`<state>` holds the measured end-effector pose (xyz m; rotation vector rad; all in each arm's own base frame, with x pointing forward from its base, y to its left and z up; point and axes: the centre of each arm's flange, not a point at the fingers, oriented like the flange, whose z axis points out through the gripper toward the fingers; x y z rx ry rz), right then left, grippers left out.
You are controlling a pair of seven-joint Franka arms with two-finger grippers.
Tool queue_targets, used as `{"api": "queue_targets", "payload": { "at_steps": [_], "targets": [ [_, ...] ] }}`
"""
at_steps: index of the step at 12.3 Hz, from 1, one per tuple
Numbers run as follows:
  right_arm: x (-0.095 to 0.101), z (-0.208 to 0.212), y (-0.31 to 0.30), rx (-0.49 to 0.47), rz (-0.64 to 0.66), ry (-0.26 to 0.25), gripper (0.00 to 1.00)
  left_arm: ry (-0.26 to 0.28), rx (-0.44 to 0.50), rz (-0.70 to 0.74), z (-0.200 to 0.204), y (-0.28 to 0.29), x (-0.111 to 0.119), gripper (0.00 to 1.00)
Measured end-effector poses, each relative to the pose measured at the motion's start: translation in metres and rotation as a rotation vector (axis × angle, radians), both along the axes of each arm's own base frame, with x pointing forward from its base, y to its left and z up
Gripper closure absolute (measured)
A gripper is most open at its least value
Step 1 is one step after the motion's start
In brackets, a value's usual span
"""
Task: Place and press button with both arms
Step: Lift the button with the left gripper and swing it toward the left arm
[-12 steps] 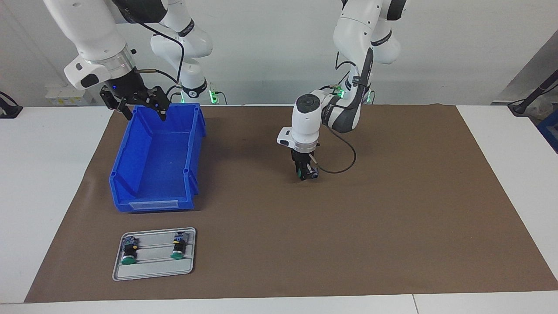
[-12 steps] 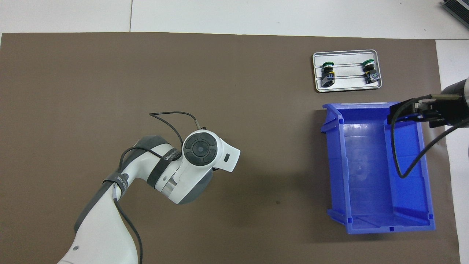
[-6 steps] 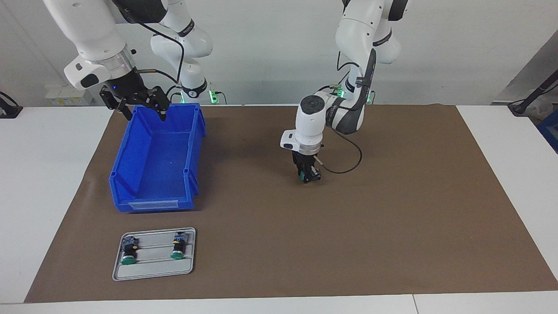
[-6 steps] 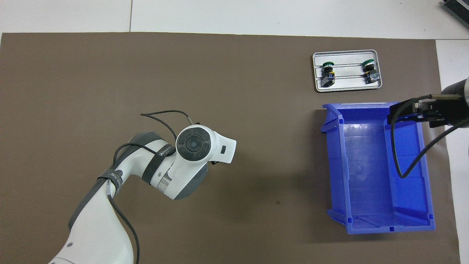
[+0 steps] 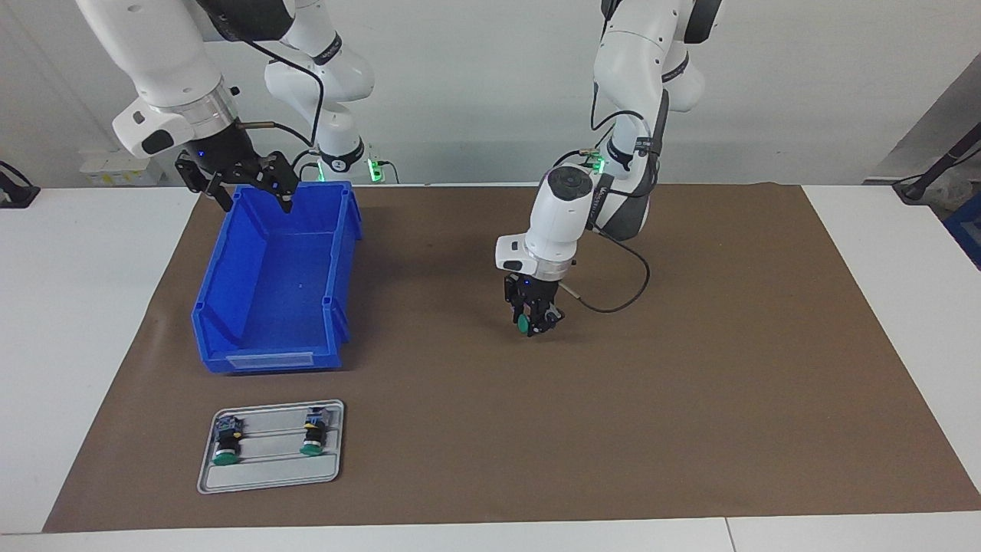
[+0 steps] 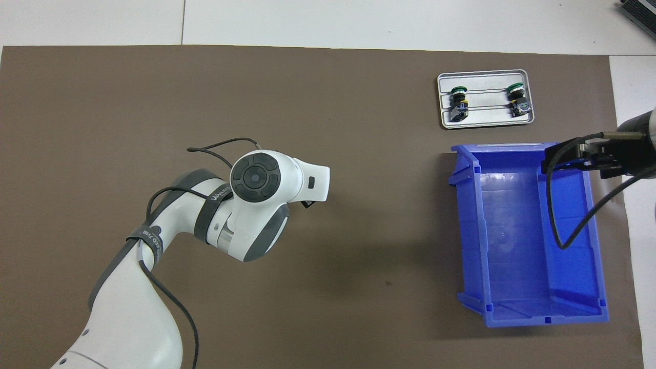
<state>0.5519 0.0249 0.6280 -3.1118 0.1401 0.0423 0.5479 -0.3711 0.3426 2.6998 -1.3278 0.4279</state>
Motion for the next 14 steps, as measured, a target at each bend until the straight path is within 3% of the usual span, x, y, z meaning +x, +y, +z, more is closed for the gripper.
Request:
{"api": "queue_targets", "payload": {
  "at_steps": [9, 14],
  "targets": [
    [0.000, 0.000, 0.000, 0.000, 0.000, 0.000, 0.00, -0.055, -0.119, 0.236, 0.017, 0.084, 0.068, 0.59],
    [0.000, 0.000, 0.000, 0.000, 0.000, 0.000, 0.00, -0.089, -0.186, 0.320, 0.052, 0.117, 0.084, 0.59]
  ]
}}
